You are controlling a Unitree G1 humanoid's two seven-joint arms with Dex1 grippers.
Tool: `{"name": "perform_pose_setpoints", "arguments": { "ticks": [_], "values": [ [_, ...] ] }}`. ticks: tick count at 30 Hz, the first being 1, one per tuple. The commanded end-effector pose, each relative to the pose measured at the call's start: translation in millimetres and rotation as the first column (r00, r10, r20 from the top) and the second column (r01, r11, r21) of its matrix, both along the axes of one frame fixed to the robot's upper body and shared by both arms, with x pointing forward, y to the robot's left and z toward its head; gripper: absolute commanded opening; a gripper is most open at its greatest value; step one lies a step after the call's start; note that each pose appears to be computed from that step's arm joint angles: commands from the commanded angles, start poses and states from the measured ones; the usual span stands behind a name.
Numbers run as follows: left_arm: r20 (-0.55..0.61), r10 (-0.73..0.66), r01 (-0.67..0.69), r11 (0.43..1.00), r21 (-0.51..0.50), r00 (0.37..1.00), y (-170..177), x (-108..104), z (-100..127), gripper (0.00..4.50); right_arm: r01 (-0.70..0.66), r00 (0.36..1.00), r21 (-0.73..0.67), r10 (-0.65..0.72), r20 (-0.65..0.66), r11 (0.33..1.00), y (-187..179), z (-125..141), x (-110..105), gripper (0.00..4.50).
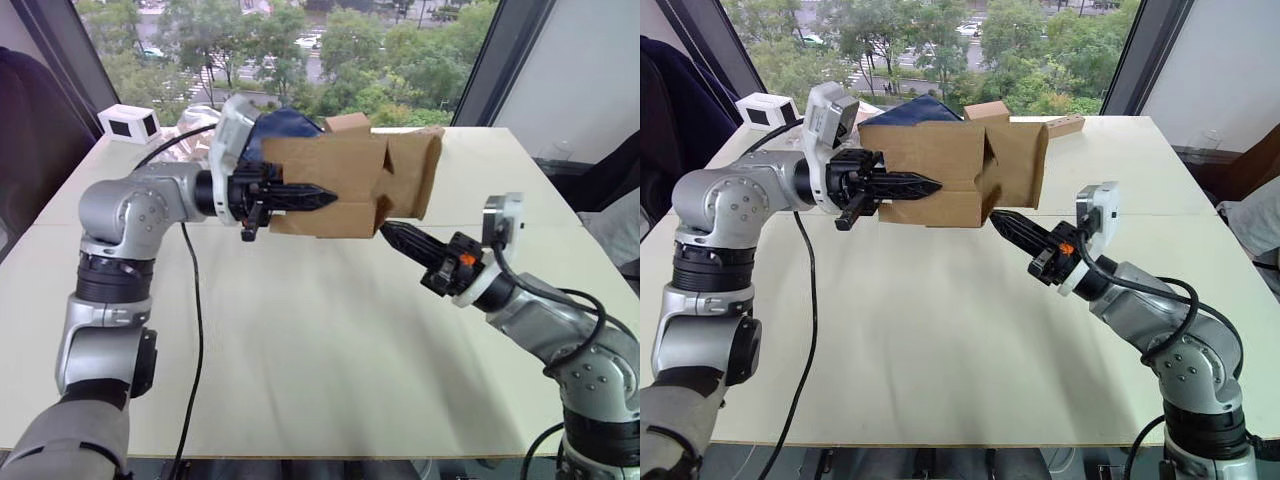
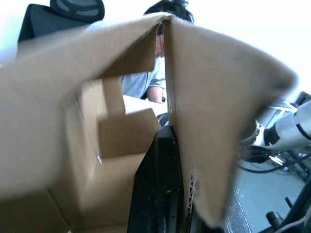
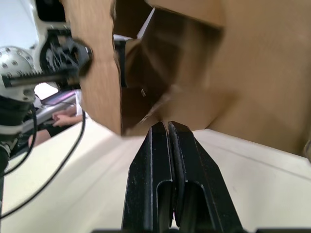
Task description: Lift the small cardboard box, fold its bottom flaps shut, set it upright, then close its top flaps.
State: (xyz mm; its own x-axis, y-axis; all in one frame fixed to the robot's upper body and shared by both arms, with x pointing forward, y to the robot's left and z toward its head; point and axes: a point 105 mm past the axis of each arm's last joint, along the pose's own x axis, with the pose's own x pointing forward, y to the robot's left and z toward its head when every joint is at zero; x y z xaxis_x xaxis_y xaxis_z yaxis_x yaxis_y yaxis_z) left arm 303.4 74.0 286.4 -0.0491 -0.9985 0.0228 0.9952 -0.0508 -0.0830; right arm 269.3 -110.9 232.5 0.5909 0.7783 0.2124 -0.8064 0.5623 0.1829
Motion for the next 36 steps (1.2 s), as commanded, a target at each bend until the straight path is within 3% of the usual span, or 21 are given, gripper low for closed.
{"name": "perform_pose_setpoints", "arguments": {
  "ticks": [1, 10, 13, 16, 21, 26, 30, 36],
  "values": [
    [0.02, -0.02, 0.02, 1.0, 0.002, 1.0, 0, -6, 1, 0.0, -0.055, 0.998, 0.016, 0.055, 0.031, 0.998, 8, 9, -8, 0.04],
    [-0.004, -0.021, 0.021, 1.0, -0.008, 1.0, 1, -6, -2, 0.0, -0.11, 0.994, -0.003, 0.11, 0.018, 0.994, 19, 5, -11, 0.04],
    [0.017, 0.004, -0.004, 1.0, 0.005, 1.0, 5, -3, -1, 0.0, -0.106, 0.994, -0.096, 0.108, 0.026, 0.99, 16, 2, -12, 0.04],
    [0.023, 0.018, -0.018, 1.0, -0.011, 1.0, 12, -1, 8, 0.0, -0.108, 0.992, -0.129, 0.115, 0.045, 0.986, -5, 20, -19, 0.04],
    [0.021, 0.019, -0.019, 1.0, -0.019, 1.0, 17, -3, 11, 0.0, -0.098, 0.992, -0.071, 0.103, 0.066, 0.993, -41, 53, -22, 0.04],
    [0.014, 0.009, -0.009, 1.0, -0.026, 1.0, 16, -6, 9, 0.0, 0.104, 0.992, -0.082, -0.098, 0.075, 0.991, -79, 47, 13, 0.04],
    [0.011, -0.004, 0.004, 1.0, -0.028, 1.0, 13, -10, 9, 0.0, 0.166, 0.983, -0.082, -0.159, 0.086, 0.983, -84, 38, 35, 0.04],
    [0.008, -0.007, 0.007, 1.0, -0.028, 1.0, 9, -11, 9, 0.0, 0.099, 0.991, -0.124, -0.086, 0.105, 0.987, -52, 25, 63, 0.04]
  ]
}}
